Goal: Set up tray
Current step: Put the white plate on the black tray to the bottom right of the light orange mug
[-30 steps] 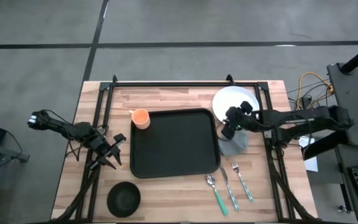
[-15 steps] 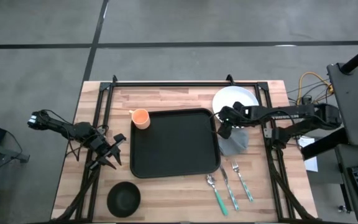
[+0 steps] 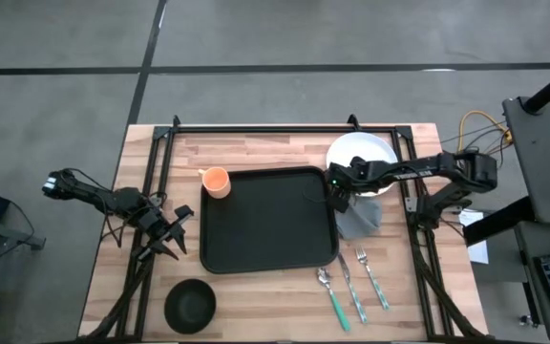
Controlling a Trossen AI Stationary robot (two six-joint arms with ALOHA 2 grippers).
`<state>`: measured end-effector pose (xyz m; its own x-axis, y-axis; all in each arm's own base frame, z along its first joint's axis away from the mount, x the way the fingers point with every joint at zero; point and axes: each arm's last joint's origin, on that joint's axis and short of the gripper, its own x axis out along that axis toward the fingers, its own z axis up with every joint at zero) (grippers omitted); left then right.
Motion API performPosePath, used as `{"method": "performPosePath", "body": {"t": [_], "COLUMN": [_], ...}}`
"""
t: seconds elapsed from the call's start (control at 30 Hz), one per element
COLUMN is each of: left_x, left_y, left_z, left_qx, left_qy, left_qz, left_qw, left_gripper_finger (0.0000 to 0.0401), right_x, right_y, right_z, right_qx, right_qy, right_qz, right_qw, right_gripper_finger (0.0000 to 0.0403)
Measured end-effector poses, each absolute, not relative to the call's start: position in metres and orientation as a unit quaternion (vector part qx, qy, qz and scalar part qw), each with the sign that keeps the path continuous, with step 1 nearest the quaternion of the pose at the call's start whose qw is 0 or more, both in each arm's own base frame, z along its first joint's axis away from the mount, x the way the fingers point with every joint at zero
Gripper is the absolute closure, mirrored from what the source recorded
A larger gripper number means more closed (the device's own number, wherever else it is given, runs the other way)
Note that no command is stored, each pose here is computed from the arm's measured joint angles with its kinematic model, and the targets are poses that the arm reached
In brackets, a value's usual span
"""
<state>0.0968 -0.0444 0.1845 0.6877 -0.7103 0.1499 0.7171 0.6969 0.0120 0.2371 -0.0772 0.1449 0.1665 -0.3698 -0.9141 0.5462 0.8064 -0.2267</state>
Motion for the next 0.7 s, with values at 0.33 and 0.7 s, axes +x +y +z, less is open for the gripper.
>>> {"method": "performPosePath", "body": {"t": [0.33,0.7], "left_x": [0.097,0.097], "left_y": [-0.044,-0.044], "left_z": [0.184,0.184], "left_qx": [-0.024,-0.024], "left_qy": [-0.071,-0.072], "left_qz": [-0.389,-0.389], "left_qw": [0.918,0.918], "left_gripper_finger": [0.0312,0.0312], "right_x": [0.236,0.235], "right_y": [-0.095,-0.095], "right_z": [0.134,0.133], "right_qx": [0.101,0.095], "right_qy": [0.589,0.599], "right_qz": [-0.317,-0.302], "right_qw": [0.736,0.735], "right_gripper_finger": [0.0207,0.0305]}}
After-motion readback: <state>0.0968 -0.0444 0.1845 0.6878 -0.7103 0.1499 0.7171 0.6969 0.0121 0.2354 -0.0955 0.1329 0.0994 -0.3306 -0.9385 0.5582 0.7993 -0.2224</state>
